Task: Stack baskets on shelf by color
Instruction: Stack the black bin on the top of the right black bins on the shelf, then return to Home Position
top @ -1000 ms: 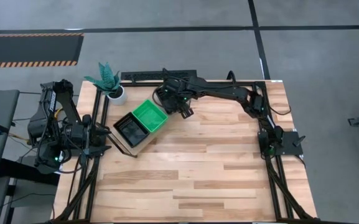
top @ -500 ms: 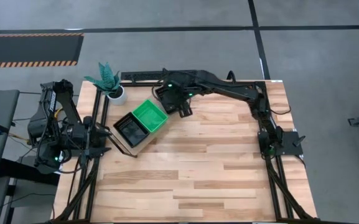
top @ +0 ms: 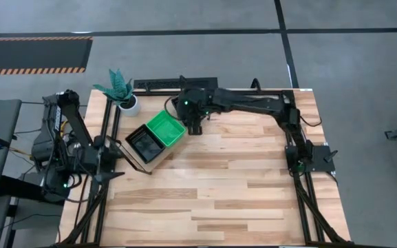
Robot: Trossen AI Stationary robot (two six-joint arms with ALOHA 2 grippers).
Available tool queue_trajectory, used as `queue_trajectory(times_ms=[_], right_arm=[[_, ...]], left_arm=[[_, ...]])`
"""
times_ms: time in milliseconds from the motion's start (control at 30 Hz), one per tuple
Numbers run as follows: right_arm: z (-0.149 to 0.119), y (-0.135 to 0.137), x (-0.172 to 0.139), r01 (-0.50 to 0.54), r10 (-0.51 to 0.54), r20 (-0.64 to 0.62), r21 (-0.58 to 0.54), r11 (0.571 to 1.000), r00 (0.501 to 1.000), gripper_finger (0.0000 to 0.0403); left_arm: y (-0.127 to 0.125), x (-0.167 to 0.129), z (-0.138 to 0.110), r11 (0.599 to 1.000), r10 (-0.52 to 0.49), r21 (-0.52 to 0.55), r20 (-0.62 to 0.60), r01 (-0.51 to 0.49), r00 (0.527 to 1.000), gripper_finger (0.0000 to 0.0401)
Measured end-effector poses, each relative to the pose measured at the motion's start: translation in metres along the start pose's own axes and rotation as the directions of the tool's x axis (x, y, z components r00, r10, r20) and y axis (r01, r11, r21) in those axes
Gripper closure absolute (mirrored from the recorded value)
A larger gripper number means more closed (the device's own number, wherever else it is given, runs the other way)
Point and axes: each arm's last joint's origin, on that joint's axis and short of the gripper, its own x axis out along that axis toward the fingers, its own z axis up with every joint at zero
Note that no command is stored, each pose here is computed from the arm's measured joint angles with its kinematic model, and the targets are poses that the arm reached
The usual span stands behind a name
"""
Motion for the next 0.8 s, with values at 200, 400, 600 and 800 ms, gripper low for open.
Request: queue_trajectory(times_ms=[200, 400, 600, 800], right_arm=[[-0.02, 0.006, 0.032, 0.148, -0.145, -0.054, 0.069, 0.987, 0.988, 0.0202], [-0.042, 0.016, 0.056, 0.153, -0.146, -0.105, 0.063, 0.986, 0.984, 0.0223], [-0.044, 0.019, 0.059, 0.152, -0.148, -0.114, 0.029, 0.988, 0.982, 0.0239], [-0.017, 0.021, -0.001, 0.183, -0.183, 0.029, 0.002, 0.983, 0.983, 0.0251]], left_arm=[[-0.011, 0.004, -0.005, 0.999, 0.017, 0.051, -0.006, -0.017, 1.0, 0.014], [-0.016, 0.006, -0.009, 0.997, 0.028, 0.078, -0.007, -0.027, 1.0, 0.014], [-0.016, 0.006, -0.008, 0.994, 0.047, 0.095, 0.048, -0.051, 0.998, 0.014], [-0.016, 0.006, -0.006, 0.983, 0.066, 0.161, 0.112, -0.084, 0.991, 0.014]])
